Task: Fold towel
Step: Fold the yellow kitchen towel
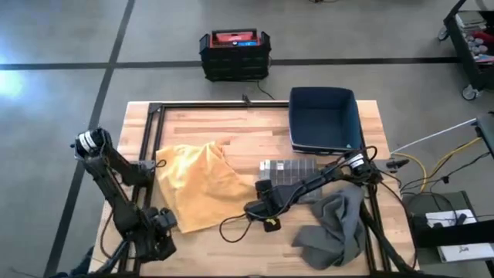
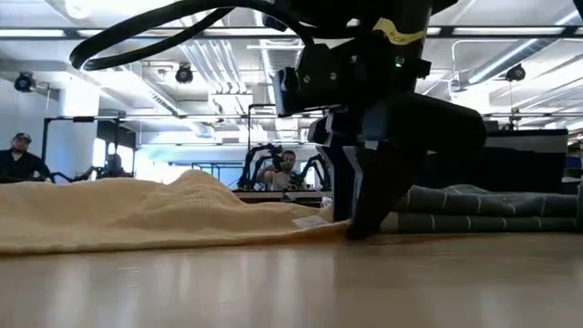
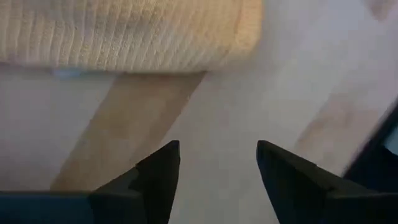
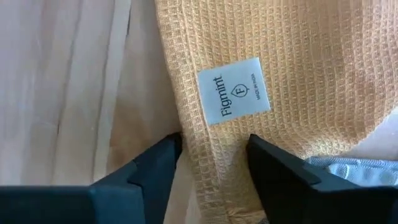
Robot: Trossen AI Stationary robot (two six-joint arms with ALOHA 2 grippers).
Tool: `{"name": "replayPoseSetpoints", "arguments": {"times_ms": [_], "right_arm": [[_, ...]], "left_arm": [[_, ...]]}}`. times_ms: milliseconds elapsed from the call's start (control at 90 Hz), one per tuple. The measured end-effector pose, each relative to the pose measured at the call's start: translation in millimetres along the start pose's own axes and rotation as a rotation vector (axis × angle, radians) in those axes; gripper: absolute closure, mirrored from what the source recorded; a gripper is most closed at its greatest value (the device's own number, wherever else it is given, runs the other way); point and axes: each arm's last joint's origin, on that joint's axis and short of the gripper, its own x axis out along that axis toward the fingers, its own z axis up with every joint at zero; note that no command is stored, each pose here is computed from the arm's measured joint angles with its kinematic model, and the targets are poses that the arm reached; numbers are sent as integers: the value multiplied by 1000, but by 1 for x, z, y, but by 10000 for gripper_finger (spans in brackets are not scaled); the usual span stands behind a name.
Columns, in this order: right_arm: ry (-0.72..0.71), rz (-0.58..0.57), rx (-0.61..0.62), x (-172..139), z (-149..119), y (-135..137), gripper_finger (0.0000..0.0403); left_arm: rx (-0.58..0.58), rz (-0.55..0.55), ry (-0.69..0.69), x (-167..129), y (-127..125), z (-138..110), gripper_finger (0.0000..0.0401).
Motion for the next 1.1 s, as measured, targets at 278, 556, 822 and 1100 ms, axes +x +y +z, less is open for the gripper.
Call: {"name": "replayPoseSetpoints", "arguments": {"times_ms": [278, 556, 822, 1100], "right_arm": [[2, 13, -34, -1, 0, 0, 247], [34, 74, -68, -39, 8, -5, 270], [-252, -96, 92, -20, 37, -55, 305], [-84, 12, 223, 11, 23, -47, 364]], "left_arm": [[34, 85, -146, 27, -2, 1, 234], [37, 38, -177, -8, -20, 6, 289], [85, 155, -394, -2, -6, 39, 347], [80, 249, -351, 27, 25, 51, 389]]}}
